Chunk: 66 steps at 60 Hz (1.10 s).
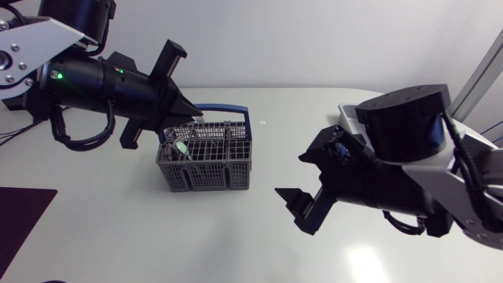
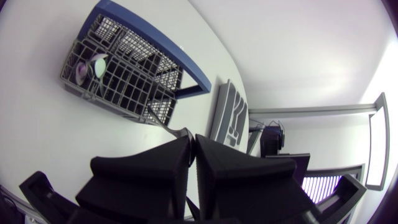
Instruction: Unload the cutlery basket into the drawer organizer.
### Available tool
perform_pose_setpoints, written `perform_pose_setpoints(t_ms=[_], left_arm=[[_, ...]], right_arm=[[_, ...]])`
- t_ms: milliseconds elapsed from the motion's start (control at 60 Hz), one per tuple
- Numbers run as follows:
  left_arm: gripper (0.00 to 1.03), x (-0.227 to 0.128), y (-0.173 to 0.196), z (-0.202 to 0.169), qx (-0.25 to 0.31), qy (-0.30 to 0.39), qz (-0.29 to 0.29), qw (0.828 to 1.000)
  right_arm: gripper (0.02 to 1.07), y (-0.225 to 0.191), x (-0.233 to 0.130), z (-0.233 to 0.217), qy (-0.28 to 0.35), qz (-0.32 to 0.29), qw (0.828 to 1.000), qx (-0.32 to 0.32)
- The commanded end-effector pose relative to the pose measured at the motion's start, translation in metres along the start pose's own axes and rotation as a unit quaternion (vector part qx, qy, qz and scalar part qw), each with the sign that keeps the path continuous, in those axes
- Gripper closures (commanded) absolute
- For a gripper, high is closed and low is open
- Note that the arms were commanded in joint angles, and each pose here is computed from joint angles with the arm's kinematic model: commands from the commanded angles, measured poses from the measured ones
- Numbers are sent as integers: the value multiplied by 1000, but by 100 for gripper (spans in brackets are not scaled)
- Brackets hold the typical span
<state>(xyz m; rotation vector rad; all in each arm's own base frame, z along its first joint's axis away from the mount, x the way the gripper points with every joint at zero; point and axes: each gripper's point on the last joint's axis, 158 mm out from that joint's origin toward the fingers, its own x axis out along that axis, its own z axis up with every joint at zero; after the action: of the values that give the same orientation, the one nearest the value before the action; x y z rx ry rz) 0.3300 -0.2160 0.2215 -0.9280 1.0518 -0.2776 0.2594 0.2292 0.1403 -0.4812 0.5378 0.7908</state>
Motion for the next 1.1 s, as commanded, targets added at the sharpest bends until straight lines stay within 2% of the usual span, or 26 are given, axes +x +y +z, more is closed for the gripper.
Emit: perform_pose_setpoints(t_ms=[0,250,567,767,1083], left_arm=[[99,-2,1,-18,26,26,-4,999],[99,1,0,-84,120,122,-10,985],[99,-9,7,-150,187,237,-18,953],[99,-17,5,-174,198,284,-25,938],[99,-26,-2,-192,203,324,-34,924]], right_arm=[[7,10,-9,3,-7,27,1000,6],[7,32,-29,11,-29,131,991,24],[7,59,-35,12,-46,188,981,-6],[8,81,-35,13,-53,216,974,-41],[18,104,-34,15,-54,248,965,-70]])
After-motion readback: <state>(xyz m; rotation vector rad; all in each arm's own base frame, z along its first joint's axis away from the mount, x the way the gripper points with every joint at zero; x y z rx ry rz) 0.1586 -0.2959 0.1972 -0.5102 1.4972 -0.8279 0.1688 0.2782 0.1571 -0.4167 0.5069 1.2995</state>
